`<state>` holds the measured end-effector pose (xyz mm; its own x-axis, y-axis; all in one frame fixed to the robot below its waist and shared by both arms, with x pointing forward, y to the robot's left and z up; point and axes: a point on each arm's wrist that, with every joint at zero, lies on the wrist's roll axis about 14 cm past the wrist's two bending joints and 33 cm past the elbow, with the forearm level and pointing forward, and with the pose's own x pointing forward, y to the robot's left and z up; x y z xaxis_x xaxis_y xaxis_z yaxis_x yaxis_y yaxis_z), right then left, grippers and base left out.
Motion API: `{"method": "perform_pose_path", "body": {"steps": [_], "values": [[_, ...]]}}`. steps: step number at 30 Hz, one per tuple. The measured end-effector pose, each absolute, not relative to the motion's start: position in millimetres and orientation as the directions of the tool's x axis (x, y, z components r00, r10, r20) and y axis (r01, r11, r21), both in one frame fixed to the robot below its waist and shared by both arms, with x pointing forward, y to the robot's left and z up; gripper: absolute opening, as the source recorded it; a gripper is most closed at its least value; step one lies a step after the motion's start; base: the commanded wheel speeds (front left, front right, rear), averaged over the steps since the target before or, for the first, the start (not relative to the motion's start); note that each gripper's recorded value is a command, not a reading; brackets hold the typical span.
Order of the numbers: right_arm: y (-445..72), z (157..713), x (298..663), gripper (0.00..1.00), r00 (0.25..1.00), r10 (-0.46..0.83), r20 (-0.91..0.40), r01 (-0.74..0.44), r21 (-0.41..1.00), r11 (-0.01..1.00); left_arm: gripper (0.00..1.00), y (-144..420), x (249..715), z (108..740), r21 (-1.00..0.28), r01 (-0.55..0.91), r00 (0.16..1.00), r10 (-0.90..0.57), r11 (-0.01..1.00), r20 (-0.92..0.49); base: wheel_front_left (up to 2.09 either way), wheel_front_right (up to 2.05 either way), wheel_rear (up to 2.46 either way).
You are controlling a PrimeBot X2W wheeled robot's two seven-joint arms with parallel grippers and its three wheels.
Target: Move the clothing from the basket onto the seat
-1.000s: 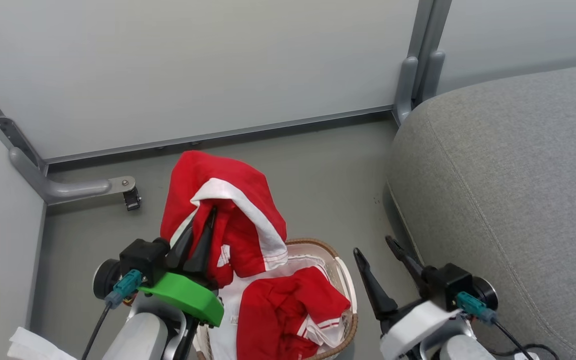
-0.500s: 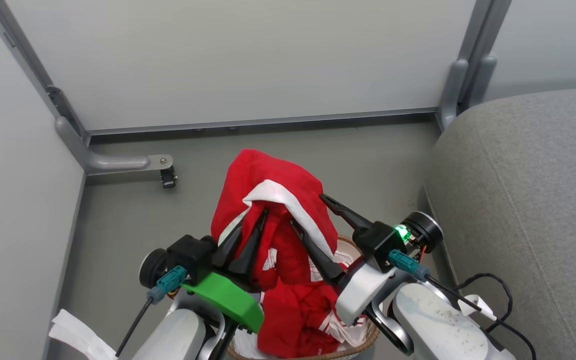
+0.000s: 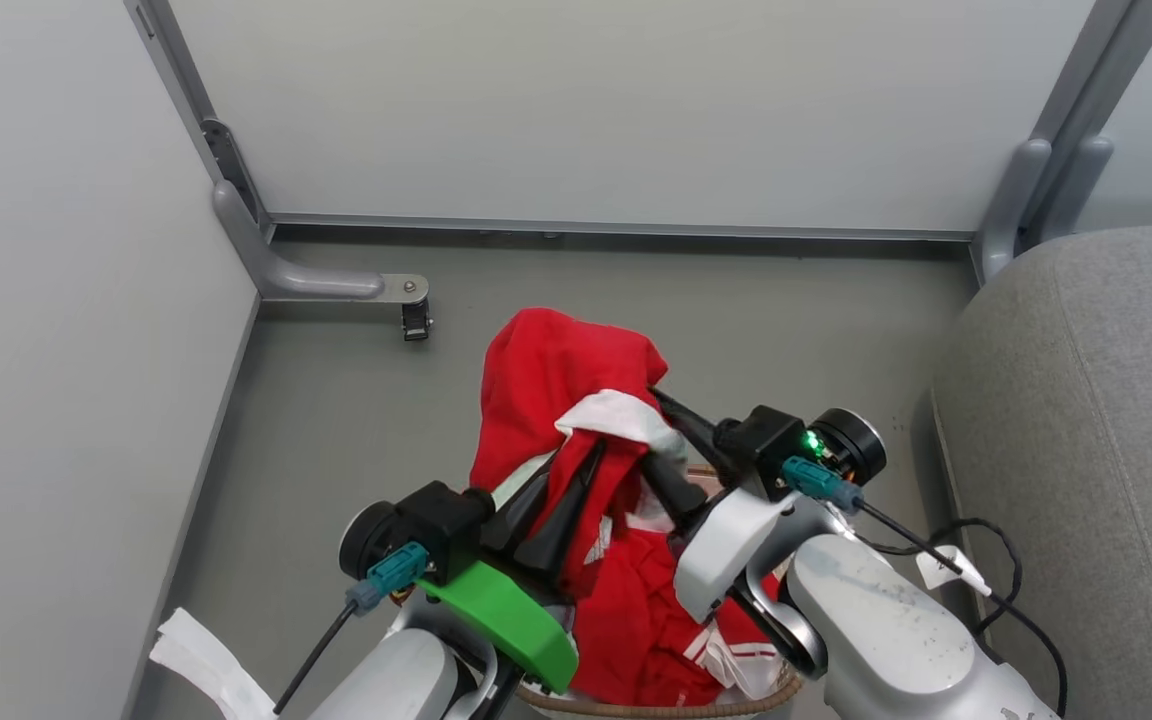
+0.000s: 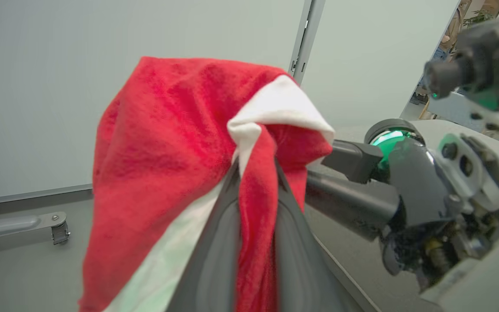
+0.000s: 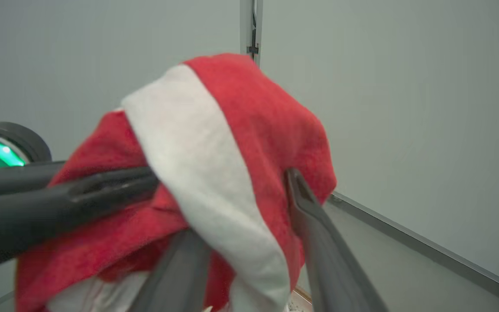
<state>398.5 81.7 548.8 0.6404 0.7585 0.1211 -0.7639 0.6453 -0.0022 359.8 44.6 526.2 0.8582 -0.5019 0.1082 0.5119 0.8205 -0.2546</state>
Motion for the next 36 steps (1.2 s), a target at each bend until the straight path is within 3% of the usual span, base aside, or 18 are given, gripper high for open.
{"method": "perform_pose_path", "body": {"steps": [4, 5, 6, 7, 21, 36], "values": [[76.8, 561.1, 405.0, 0.00, 0.660, 0.733, 0.165, -0.748, 0.044, 0.663, 0.00, 51.2, 362.1, 525.3, -0.253, 0.496, 0.868, -0.486, 0.831, 0.105, 0.00, 0.00, 0.00], [74.0, 562.5, 406.2, 0.00, 0.667, 0.725, 0.172, -0.741, 0.054, 0.669, 0.09, 52.9, 363.5, 525.6, -0.250, 0.493, 0.870, -0.482, 0.834, 0.106, 0.00, 0.00, 0.00], [69.2, 563.0, 407.8, 0.00, 0.680, 0.711, 0.177, -0.730, 0.072, 0.680, 0.47, 54.1, 365.4, 526.4, -0.246, 0.490, 0.871, -0.479, 0.836, 0.109, 0.00, 0.00, 0.00], [64.1, 563.2, 409.2, 0.00, 0.694, 0.696, 0.182, -0.717, 0.094, 0.690, 1.00, 55.5, 367.0, 525.1, -0.246, 0.486, 0.874, -0.475, 0.839, 0.106, 0.00, 0.00, 0.00], [-59.6, 560.5, 425.9, 0.00, 0.900, 0.384, 0.205, -0.426, 0.230, 0.875, 1.00, 3.6, 376.5, 510.0, -0.244, 0.604, 0.792, -0.605, 0.759, 0.078, 0.00, 0.00, 0.00], [-213.1, 546.5, 381.5, 0.00, 0.986, -0.026, 0.164, -0.003, 0.173, 0.985, 1.00, -105.2, 357.8, 499.2, -0.246, 0.825, 0.540, -0.839, 0.509, 0.074, 0.00, 0.00, 0.00]]}}
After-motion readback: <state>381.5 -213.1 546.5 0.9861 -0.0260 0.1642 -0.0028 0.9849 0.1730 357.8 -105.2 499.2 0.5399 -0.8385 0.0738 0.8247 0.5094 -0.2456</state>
